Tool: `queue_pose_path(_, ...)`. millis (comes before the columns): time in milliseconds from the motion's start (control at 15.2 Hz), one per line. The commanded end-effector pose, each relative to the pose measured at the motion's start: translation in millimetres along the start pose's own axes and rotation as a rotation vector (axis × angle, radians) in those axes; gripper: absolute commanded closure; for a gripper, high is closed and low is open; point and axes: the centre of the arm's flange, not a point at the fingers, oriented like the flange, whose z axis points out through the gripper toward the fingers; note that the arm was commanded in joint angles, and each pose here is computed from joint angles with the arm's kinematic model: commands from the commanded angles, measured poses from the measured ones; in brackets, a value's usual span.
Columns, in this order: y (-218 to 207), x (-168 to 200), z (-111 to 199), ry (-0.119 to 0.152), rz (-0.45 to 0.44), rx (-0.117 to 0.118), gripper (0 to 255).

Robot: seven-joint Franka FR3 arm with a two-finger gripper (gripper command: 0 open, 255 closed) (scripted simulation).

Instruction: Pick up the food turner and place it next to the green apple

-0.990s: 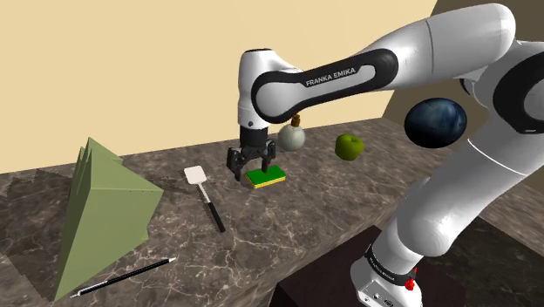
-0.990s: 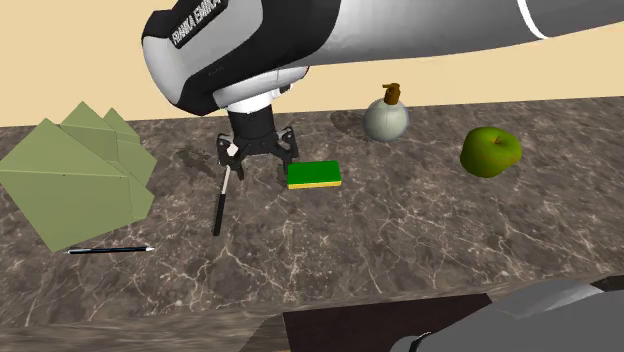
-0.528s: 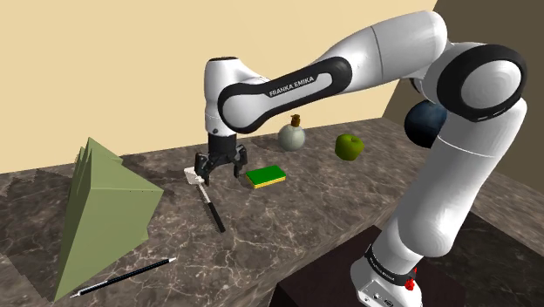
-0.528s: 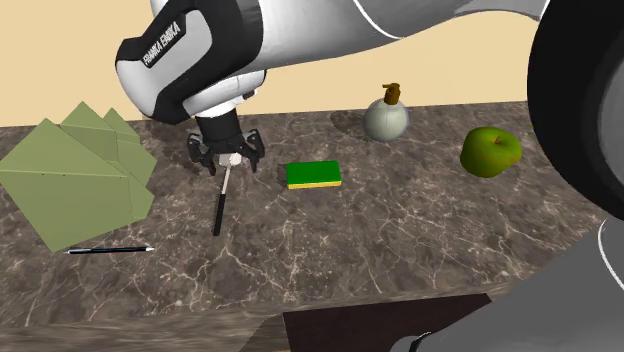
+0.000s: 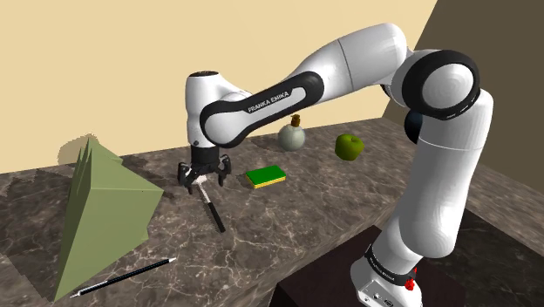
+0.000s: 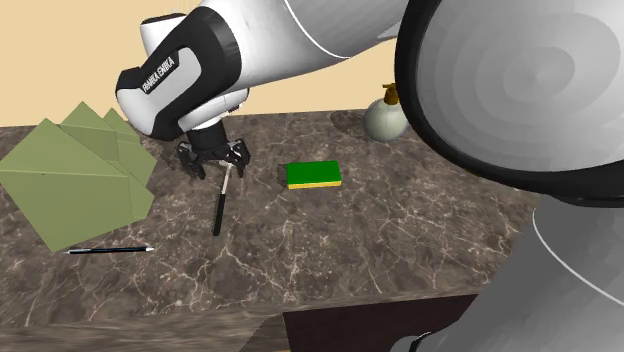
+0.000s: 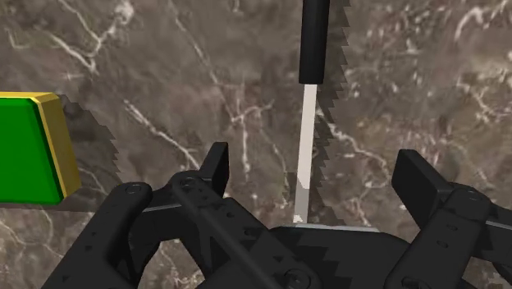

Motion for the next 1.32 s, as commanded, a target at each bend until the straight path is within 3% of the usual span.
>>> queue_pose_path(0,-0.6,-0.1,10.0,0.001,0.000,0.000,0)
queue_pose_path(594,-0.6,-0.1,18.2,0.001,0.000,0.000,0)
queue_pose_path(660,-0.6,-0.1,18.2,0.001,0.000,0.000,255)
queue_pose_path(1254,-0.6,-0.1,18.2,0.001,0.000,0.000,255)
